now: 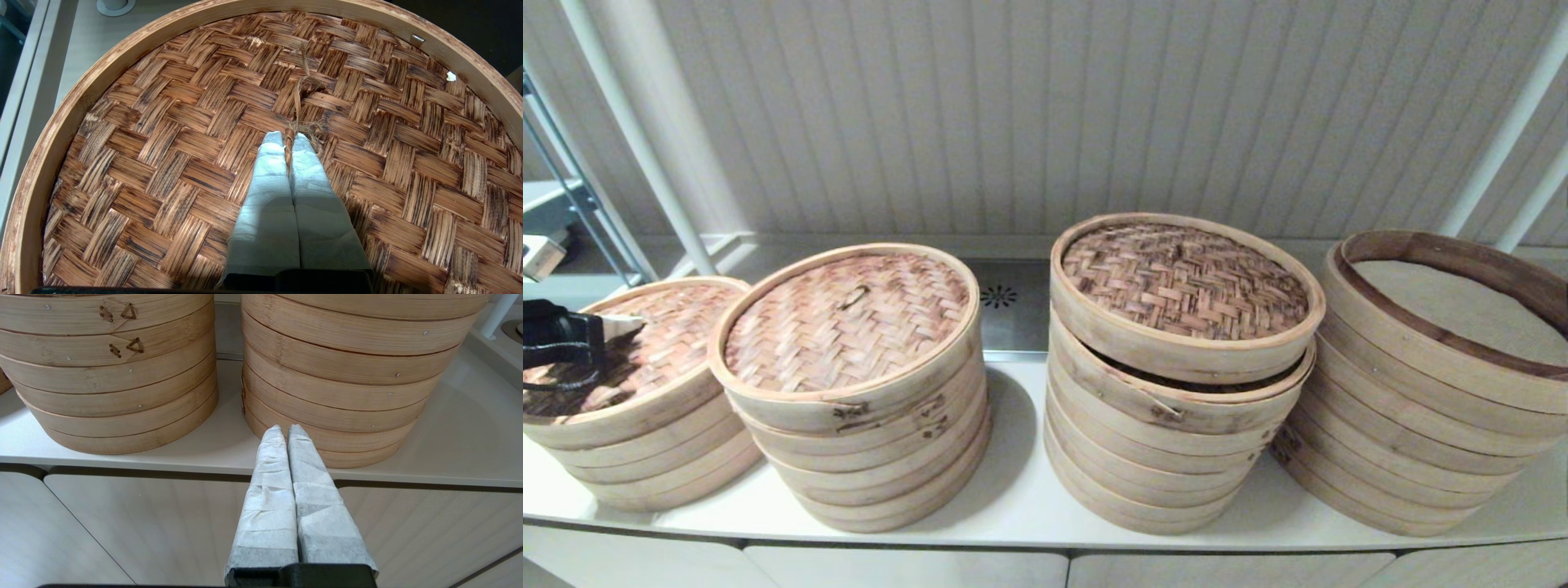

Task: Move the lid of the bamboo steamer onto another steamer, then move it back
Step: Pick up the steamer, then put the steamer

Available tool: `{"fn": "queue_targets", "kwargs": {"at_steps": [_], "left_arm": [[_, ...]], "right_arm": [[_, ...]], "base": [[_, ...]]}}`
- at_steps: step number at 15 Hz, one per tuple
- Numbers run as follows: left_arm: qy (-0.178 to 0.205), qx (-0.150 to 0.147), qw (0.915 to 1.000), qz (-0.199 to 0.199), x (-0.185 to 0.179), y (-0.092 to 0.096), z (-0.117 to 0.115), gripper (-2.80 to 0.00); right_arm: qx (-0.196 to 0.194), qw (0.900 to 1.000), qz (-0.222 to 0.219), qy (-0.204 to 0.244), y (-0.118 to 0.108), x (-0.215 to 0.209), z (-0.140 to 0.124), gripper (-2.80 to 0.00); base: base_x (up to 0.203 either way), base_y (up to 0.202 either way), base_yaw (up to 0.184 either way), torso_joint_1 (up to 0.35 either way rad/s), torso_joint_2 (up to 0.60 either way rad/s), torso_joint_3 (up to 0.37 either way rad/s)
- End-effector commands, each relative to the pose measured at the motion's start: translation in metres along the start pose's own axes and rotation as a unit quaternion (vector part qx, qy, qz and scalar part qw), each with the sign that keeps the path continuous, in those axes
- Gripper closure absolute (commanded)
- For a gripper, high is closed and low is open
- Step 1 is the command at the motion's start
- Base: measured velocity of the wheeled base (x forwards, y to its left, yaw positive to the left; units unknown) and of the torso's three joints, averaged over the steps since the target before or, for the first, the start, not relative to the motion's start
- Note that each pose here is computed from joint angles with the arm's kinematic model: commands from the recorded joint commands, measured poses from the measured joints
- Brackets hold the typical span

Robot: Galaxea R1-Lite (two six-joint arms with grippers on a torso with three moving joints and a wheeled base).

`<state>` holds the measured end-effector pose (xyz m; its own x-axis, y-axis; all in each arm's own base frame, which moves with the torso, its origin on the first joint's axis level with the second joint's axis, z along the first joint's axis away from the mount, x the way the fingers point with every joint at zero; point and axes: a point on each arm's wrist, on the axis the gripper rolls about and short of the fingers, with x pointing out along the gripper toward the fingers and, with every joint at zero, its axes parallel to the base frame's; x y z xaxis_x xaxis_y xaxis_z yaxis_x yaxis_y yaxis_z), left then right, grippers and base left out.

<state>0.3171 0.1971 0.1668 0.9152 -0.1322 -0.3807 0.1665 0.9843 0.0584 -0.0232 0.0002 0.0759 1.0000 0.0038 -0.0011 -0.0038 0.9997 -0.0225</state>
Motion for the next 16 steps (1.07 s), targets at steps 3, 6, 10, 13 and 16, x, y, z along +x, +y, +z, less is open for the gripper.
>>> {"fn": "queue_targets", "kwargs": {"at_steps": [3, 6, 10, 13, 16], "left_arm": [[-0.018, -0.014, 0.9997, 0.003, -0.007, -0.001, 0.013, 0.0], [-0.034, -0.024, 0.9991, 0.008, -0.015, -0.002, 0.025, 0.0], [-0.041, -0.028, 0.9987, 0.011, -0.023, -0.006, 0.031, 0.0], [-0.056, -0.03, 0.9977, 0.024, -0.034, -0.002, 0.04, 0.0], [-0.076, -0.037, 0.9959, 0.031, -0.043, -0.004, 0.052, 0.0]], "right_arm": [[0.0, 1.0, 0.0, -0.001, 0.0, 0.0, 0.0, 0.0], [0.0, 1.0, 0.0, -0.001, 0.0, 0.0, 0.0, 0.0], [0.0, 1.0, 0.001, -0.001, 0.0, 0.0, 0.0, 0.0], [0.0, 1.0, 0.0, -0.001, 0.0, 0.0, 0.0, 0.0], [0.0, 1.0, 0.0, -0.001, 0.0, 0.0, 0.0, 0.0]], "base": [[0.0, 0.0, 0.0, 0.0, 0.0, 0.0], [0.0, 0.0, 0.0, 0.0, 0.0, 0.0], [0.0, 0.0, 0.0, 0.0, 0.0, 0.0], [0.0, 0.0, 0.0, 0.0, 0.0, 0.0], [0.0, 0.0, 0.0, 0.0, 0.0, 0.0]]}}
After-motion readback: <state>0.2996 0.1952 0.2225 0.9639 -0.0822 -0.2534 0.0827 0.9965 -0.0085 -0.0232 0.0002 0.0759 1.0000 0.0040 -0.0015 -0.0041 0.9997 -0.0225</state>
